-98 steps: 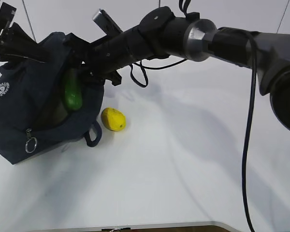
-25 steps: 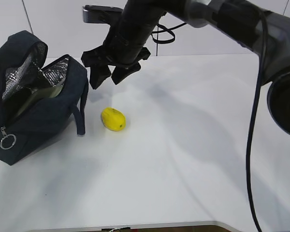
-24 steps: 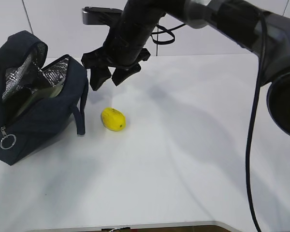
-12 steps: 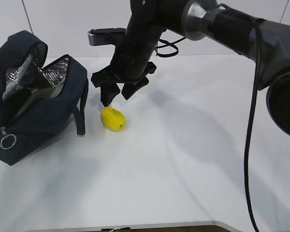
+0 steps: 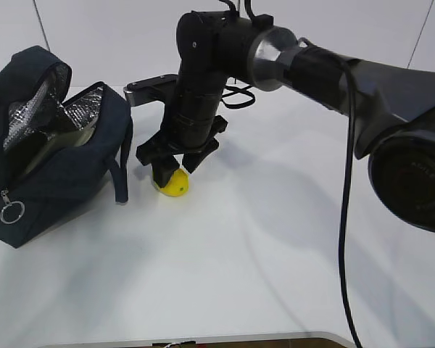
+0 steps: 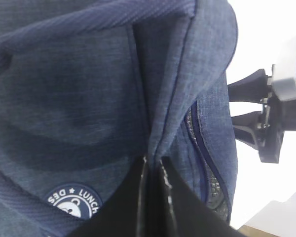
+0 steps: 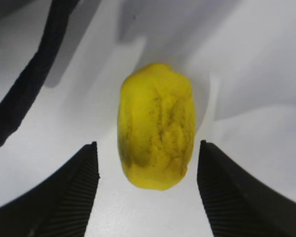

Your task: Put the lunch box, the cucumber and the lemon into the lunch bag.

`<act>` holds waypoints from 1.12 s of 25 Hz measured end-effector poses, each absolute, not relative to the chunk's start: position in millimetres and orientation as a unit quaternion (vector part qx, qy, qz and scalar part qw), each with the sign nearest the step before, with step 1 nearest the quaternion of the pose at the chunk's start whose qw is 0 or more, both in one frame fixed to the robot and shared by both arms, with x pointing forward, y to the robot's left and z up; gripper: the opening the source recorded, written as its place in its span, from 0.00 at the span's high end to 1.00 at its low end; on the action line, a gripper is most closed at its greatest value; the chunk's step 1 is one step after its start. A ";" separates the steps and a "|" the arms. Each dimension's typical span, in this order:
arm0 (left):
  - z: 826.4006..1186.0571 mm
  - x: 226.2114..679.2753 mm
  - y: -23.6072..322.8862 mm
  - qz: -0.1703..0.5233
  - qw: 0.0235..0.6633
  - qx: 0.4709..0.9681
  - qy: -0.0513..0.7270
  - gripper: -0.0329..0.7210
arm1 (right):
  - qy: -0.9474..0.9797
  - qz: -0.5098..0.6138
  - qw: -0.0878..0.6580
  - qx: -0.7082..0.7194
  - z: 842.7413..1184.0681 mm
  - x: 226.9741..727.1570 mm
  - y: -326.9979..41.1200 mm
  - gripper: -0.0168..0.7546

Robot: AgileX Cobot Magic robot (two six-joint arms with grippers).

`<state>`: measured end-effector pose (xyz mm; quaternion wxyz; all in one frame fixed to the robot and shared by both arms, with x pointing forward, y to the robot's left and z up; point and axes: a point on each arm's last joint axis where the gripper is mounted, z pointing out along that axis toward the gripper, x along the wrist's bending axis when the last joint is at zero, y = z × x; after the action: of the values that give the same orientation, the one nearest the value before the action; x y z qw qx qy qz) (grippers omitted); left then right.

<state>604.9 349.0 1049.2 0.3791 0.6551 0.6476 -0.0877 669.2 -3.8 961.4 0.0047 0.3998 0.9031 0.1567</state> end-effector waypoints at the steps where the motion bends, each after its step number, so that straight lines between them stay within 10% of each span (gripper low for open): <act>1: 1049.1 604.8 349.0 -0.087 0.378 0.656 0.648 0.97 | 0.904 0.156 0.005 0.399 961.3 668.9 -3.3 0.33; 28: 1049.1 604.9 349.1 -0.087 0.379 0.655 0.648 0.97 | 0.910 0.162 0.014 0.381 944.1 674.4 0.0 0.37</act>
<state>604.9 349.1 1049.1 0.3785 0.6553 0.6479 -0.0868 674.4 0.0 944.1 0.0139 0.3809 0.9102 0.1617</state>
